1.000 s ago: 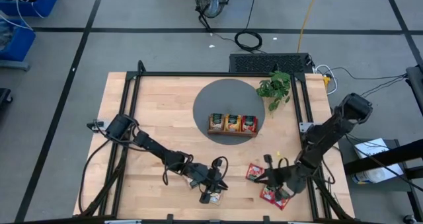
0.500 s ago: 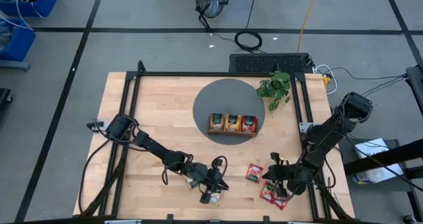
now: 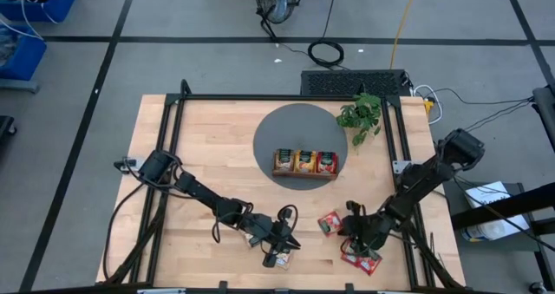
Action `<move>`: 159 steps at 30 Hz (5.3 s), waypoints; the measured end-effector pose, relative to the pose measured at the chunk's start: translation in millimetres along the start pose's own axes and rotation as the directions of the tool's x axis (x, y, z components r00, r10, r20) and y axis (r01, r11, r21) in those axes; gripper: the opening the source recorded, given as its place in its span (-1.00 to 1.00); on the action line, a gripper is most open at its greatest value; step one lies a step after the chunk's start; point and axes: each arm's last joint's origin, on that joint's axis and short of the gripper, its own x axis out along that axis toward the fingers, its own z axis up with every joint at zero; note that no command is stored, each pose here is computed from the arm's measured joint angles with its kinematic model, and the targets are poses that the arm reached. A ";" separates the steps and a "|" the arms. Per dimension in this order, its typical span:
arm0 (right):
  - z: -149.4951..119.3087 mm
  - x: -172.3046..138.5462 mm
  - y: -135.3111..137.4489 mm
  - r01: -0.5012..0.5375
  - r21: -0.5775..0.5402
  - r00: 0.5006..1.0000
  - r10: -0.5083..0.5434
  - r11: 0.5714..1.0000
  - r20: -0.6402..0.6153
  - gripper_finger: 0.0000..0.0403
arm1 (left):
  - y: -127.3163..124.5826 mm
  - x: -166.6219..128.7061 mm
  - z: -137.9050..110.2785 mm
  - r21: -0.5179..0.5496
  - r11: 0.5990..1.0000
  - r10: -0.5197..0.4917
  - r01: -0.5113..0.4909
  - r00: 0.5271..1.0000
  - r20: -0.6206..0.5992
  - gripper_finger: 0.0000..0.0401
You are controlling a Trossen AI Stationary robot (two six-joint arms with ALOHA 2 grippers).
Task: Pick & Place Tea
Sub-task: Put the red tea bag into the right section of the wooden organiser
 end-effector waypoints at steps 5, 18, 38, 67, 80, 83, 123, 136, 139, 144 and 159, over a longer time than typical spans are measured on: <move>6.4 7.4 -3.1 -0.005 0.000 0.999 0.005 1.000 0.040 -1.00 | 0.4 0.0 0.1 -0.002 1.000 0.013 -0.013 1.000 0.003 -0.85; 35.4 22.9 -7.1 -0.019 -0.184 0.959 0.070 0.983 0.274 -1.00 | 1.2 0.0 0.2 -0.003 0.999 0.042 -0.042 0.999 0.007 -0.85; 4.9 -12.3 -31.4 0.298 0.116 0.954 -0.300 0.947 -0.003 -1.00 | 1.1 -0.1 -1.5 -0.008 0.999 0.043 -0.043 0.999 -0.009 -0.85; 13.1 -0.5 -13.5 0.127 0.185 0.982 -0.149 0.975 0.114 -1.00 | -1.2 56.1 -16.9 -0.031 1.000 -0.008 0.002 0.980 -0.197 -0.85; -1.0 0.2 -0.6 0.035 0.259 0.999 -0.042 0.965 0.023 -1.00 | 31.3 74.3 -8.7 -0.115 0.966 0.187 -0.232 0.933 -0.307 -0.85; -0.5 -0.9 3.9 -0.001 0.256 0.999 -0.010 0.967 0.044 -1.00 | 38.9 73.4 -9.0 -0.139 0.954 0.212 -0.267 0.924 -0.318 -0.85; 4.1 -4.7 4.1 0.121 -0.070 0.980 -0.107 0.990 0.170 -1.00 | 28.9 73.2 15.3 -0.120 0.992 0.014 -0.035 0.985 -0.173 -0.85; 15.9 -7.5 -17.2 0.143 -0.122 0.988 -0.135 0.982 0.077 -0.76 | 18.6 75.2 7.2 -0.093 0.990 0.084 -0.104 0.977 -0.196 -0.85; 14.8 -18.0 -29.3 0.225 -0.118 0.974 -0.224 0.967 0.026 -0.65 | 18.8 75.4 6.8 -0.092 0.990 0.091 -0.111 0.977 -0.194 -0.85; 19.6 -37.2 -34.9 0.160 -0.049 0.984 -0.155 0.986 0.089 -0.49 | 17.6 75.5 7.3 -0.073 0.991 0.100 -0.115 0.977 -0.187 -0.85; -21.7 -32.0 -72.2 -0.130 0.408 0.974 0.039 0.904 0.225 -0.38 | 19.2 75.5 7.6 -0.065 0.991 0.104 -0.117 0.977 -0.186 -0.85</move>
